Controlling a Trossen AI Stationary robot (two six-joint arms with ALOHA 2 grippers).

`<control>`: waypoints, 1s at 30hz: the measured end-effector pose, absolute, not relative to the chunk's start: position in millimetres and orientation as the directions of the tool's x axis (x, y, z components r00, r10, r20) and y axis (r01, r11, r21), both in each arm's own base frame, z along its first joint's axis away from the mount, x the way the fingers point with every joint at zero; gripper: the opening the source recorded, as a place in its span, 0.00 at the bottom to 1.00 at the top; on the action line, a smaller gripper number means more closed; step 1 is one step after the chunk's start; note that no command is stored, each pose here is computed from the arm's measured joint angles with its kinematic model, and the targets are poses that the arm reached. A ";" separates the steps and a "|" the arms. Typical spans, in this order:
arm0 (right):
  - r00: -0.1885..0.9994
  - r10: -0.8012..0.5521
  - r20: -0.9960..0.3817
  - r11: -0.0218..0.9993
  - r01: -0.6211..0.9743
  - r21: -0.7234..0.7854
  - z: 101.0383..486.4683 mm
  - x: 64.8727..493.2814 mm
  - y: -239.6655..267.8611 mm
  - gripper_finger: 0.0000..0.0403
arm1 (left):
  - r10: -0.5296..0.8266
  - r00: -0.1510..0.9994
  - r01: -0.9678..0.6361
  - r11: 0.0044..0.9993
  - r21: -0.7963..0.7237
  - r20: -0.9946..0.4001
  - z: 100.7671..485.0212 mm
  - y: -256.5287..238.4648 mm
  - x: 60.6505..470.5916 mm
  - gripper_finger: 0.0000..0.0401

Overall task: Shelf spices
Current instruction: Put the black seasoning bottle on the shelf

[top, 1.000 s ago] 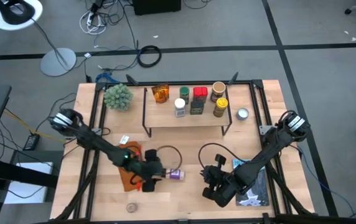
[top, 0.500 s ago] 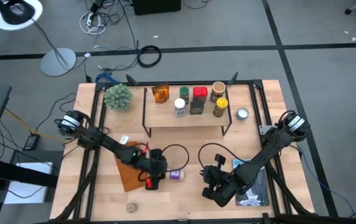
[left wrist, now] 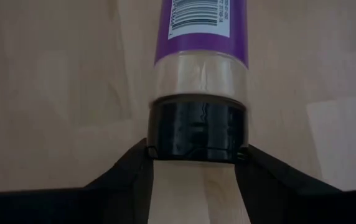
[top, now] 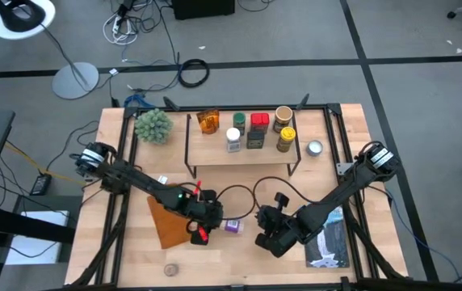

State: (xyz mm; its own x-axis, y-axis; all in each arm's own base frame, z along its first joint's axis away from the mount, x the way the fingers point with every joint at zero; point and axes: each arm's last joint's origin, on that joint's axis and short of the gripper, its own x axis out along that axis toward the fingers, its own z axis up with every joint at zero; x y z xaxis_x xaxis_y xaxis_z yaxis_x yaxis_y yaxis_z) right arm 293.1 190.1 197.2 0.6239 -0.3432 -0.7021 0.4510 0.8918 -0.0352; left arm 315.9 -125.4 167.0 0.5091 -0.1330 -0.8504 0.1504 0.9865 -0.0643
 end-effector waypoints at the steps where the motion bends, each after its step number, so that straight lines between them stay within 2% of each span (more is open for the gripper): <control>1: 0.620 -0.336 -0.709 0.893 0.449 -0.030 197.0 293.8 189.3 0.11 | -0.129 0.506 0.160 0.986 -0.054 -0.853 172.8 -125.2 318.7 0.46; 8: 0.610 -0.305 -0.731 0.900 0.437 -0.010 196.4 294.9 188.7 0.10 | -0.097 0.468 0.205 0.979 0.002 -0.879 216.7 -122.6 332.9 0.46; 15: 0.634 -0.284 -0.719 0.921 0.390 -0.020 197.8 296.3 192.3 0.11 | -0.042 0.359 0.176 0.984 0.024 -0.932 254.5 -108.9 332.9 0.46; 19: 0.649 -0.283 -0.706 0.924 0.382 -0.019 199.1 300.7 190.0 0.11 | -0.006 0.284 0.162 0.986 0.042 -0.959 261.7 -102.7 327.1 0.46; 30: 0.768 -0.304 -0.564 0.944 0.321 -0.073 211.9 323.7 183.2 0.12 | 0.026 0.268 0.144 0.987 0.066 -0.963 261.4 -100.6 325.3 0.46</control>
